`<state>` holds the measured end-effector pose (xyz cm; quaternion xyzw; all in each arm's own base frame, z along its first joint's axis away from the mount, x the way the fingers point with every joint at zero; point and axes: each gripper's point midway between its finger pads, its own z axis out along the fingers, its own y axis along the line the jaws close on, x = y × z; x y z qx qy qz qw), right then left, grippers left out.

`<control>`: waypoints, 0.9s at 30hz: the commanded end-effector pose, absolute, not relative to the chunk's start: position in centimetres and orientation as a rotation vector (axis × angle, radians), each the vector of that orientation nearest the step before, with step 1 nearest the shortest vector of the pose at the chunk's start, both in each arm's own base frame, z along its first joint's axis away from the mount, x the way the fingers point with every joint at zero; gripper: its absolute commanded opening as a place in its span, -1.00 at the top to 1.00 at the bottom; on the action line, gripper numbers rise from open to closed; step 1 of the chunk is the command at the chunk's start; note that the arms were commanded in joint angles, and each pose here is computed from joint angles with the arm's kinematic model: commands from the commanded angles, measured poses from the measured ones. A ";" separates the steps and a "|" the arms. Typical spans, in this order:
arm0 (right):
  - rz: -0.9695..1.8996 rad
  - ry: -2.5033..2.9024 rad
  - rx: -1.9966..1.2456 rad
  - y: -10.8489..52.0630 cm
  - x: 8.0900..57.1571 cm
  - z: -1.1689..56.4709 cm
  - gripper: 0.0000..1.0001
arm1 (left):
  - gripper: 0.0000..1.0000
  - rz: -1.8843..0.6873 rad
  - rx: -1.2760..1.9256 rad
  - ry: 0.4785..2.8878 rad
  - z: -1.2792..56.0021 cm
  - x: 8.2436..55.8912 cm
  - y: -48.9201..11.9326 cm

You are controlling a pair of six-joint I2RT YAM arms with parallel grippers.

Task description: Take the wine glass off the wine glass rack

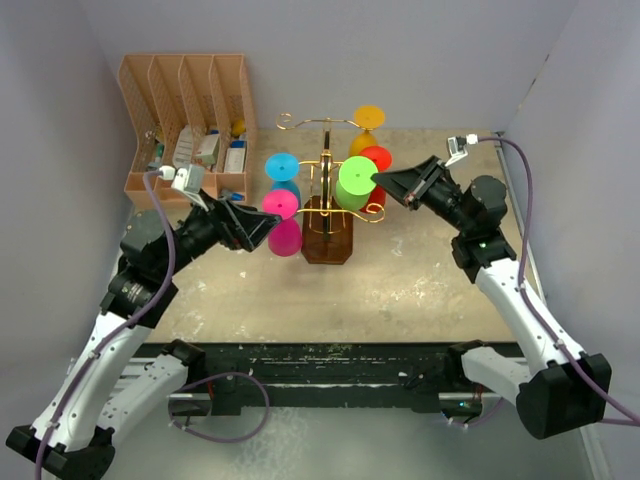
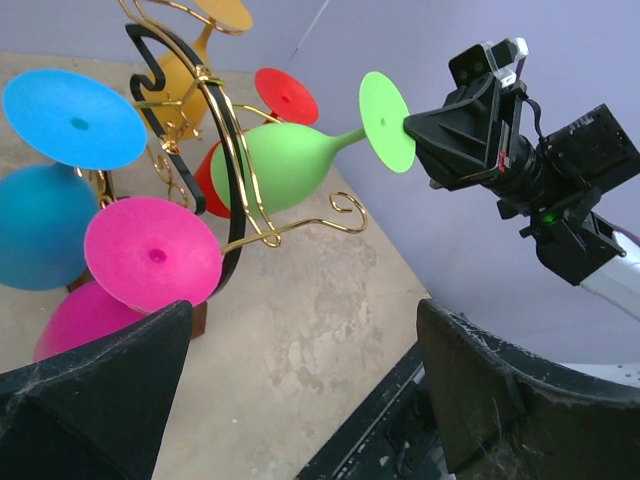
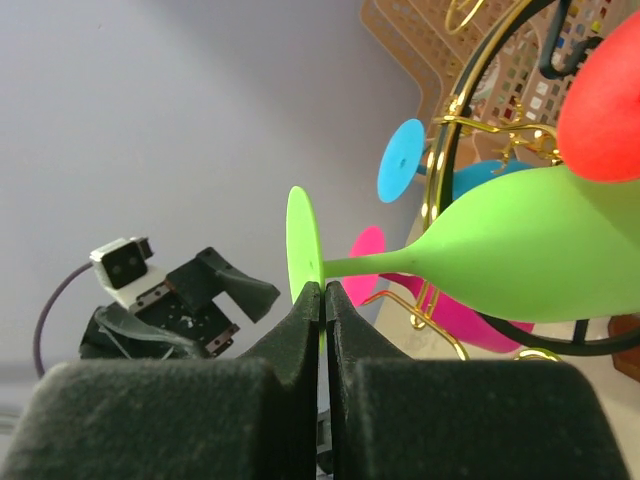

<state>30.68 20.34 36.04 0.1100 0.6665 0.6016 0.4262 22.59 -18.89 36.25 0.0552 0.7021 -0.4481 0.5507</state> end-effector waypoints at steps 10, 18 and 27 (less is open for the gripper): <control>1.607 1.420 0.012 20.2 24.7 47.6 1.00 | -0.91 -1.197 0.123 1.684 38.5 22.6 -20.7; 1.157 1.385 -0.123 16.9 22.5 51.0 1.00 | -0.92 -1.303 0.143 1.702 39.3 22.0 -21.9; 0.764 1.452 -0.298 13.7 20.1 47.7 1.00 | -0.90 -1.444 0.130 1.707 38.5 20.9 -22.8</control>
